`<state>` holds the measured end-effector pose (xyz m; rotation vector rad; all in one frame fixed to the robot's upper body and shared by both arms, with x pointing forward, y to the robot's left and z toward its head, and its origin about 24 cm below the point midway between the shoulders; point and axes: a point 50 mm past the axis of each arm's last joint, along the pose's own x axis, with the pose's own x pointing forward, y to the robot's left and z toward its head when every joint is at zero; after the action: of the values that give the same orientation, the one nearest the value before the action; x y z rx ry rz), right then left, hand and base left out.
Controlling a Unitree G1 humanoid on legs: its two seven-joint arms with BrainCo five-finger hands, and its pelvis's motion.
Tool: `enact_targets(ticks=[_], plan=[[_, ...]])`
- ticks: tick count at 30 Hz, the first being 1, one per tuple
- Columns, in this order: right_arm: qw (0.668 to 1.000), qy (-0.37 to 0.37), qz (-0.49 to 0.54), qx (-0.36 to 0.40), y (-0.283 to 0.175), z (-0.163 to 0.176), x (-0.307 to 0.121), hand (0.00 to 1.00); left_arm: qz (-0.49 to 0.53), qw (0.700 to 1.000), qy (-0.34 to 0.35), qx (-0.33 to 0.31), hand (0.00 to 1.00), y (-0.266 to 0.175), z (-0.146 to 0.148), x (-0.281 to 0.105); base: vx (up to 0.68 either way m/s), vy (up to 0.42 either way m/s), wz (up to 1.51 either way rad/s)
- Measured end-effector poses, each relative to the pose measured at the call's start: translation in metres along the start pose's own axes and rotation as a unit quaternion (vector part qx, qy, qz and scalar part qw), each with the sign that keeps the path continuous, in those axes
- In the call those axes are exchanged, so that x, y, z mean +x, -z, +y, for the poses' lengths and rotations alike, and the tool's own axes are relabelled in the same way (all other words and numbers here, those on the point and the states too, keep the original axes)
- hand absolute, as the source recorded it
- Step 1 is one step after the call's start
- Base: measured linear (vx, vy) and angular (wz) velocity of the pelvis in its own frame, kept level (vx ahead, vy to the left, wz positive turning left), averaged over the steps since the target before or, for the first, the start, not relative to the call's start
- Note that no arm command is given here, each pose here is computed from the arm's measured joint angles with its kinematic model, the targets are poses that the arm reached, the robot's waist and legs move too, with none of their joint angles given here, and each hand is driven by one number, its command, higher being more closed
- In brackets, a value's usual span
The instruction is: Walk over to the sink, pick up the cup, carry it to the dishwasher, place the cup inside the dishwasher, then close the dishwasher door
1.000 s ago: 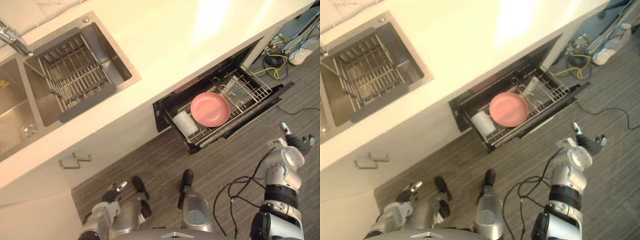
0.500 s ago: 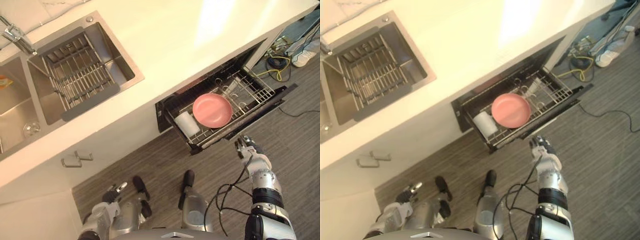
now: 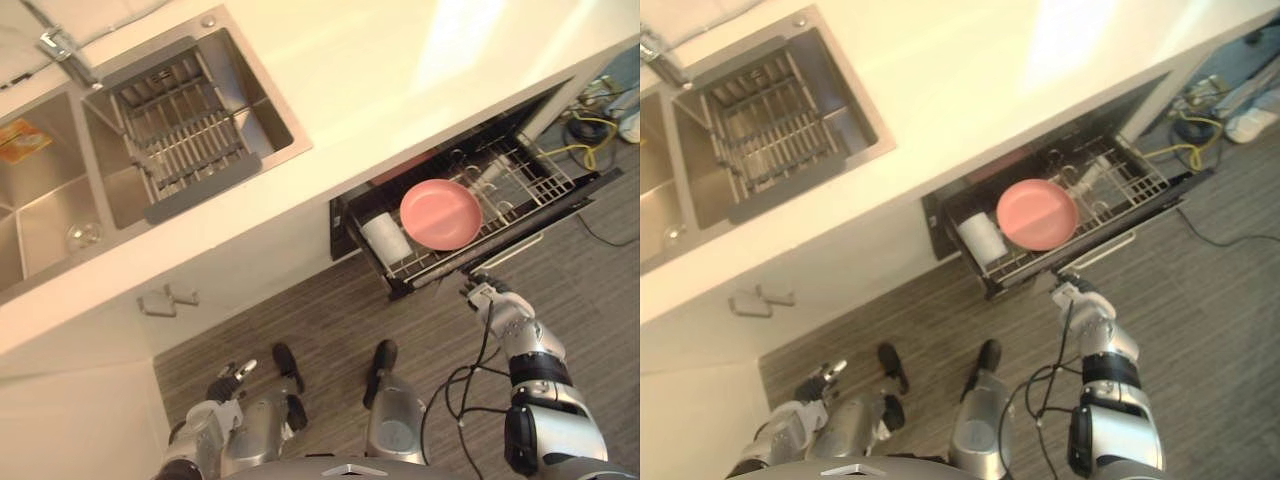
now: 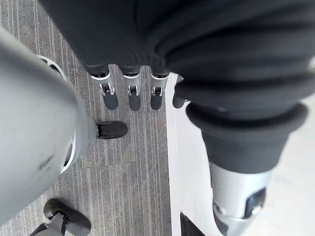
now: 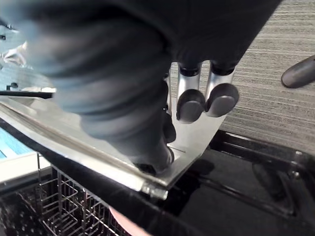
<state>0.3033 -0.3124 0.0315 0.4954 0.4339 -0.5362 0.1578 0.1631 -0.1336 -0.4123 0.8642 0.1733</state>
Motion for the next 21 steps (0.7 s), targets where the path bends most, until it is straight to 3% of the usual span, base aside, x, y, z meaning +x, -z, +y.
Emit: enact_targets(ticks=[10, 17, 18, 21], plan=[[0.982, -0.078, -0.104, -0.138, -0.084, 0.080, -0.005, 1.00, 0.009, 0.999, 0.015, -0.029, 0.00, 0.007, -0.007, 0.000, -0.08, -0.047, 0.24], [0.971, -0.078, -0.160, -0.157, -0.125, 0.104, -0.013, 1.00, 0.007, 0.999, 0.028, -0.045, 0.00, 0.008, -0.011, 0.000, -0.01, -0.018, 0.32], [0.971, -0.075, -0.165, -0.157, -0.127, 0.103, -0.014, 0.00, 0.007, 0.998, 0.029, -0.046, 0.00, 0.008, -0.012, 0.000, 0.04, 0.017, 0.40], [0.971, -0.030, -0.177, -0.160, -0.128, 0.093, -0.011, 0.00, 0.002, 0.998, 0.031, -0.060, 0.00, 0.007, -0.012, 0.000, 0.07, 0.012, 0.37]])
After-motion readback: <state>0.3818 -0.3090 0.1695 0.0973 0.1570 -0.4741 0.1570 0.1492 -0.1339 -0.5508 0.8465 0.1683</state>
